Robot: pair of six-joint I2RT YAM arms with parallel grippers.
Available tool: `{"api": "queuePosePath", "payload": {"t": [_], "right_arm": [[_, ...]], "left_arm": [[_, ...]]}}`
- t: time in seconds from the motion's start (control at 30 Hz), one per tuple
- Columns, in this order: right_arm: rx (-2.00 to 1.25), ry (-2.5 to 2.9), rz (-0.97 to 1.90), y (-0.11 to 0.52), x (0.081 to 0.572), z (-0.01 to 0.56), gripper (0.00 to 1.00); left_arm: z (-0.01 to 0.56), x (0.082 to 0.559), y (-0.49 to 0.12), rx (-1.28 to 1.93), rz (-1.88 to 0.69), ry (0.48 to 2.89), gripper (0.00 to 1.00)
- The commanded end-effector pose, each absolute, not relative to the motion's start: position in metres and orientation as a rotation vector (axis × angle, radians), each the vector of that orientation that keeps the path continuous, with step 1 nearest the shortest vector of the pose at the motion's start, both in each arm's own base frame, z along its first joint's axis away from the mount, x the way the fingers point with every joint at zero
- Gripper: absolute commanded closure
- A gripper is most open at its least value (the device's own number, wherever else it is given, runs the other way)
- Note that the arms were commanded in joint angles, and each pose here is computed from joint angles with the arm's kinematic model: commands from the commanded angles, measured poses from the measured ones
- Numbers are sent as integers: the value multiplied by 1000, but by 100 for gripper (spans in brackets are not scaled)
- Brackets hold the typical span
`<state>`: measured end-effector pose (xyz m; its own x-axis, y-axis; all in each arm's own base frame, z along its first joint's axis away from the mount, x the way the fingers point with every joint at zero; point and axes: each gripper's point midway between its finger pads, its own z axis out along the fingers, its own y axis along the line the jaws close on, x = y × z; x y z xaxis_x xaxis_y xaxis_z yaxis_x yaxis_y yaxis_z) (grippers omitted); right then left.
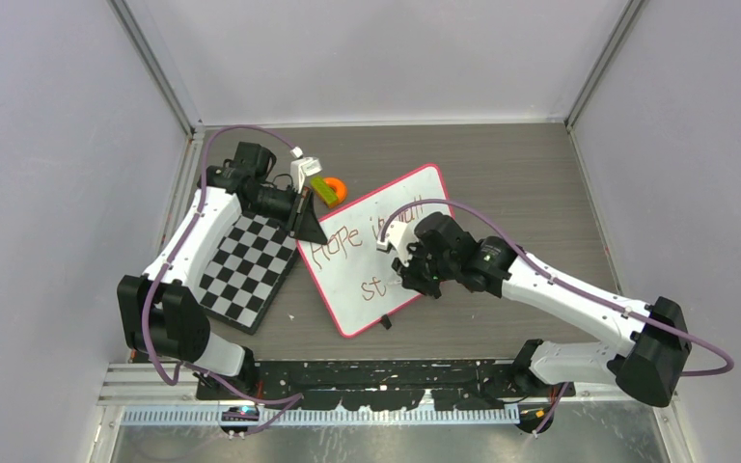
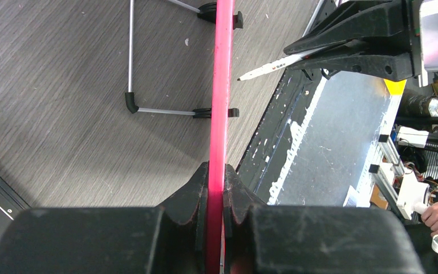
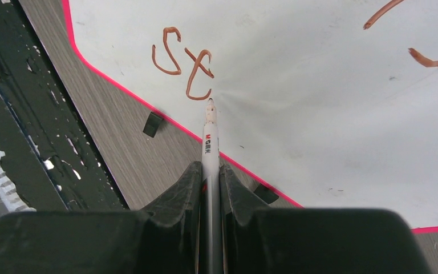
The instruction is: Write a sentence on the whiteboard
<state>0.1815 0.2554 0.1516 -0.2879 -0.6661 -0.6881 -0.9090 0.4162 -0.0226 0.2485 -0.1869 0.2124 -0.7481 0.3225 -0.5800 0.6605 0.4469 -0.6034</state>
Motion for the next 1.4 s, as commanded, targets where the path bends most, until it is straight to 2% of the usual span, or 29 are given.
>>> {"api": "queuePosePath", "payload": {"t": [0.0,0.5,0.87,1.37], "right_arm": [[-1280,2028,498,263,193,157,100],[-1151,2050,304,242,224,165,100],[-1164,2018,377,258,226,178,100],[-1240,2047,460,268,211,163,100]], "left_arm": [[218,253,-185,847,-1162,2293,100],[219,255,-185,847,-1169,2293,100],[219,253,-185,852,-1164,2290,100],[215,252,-185,858,-1169,2294,100]]}}
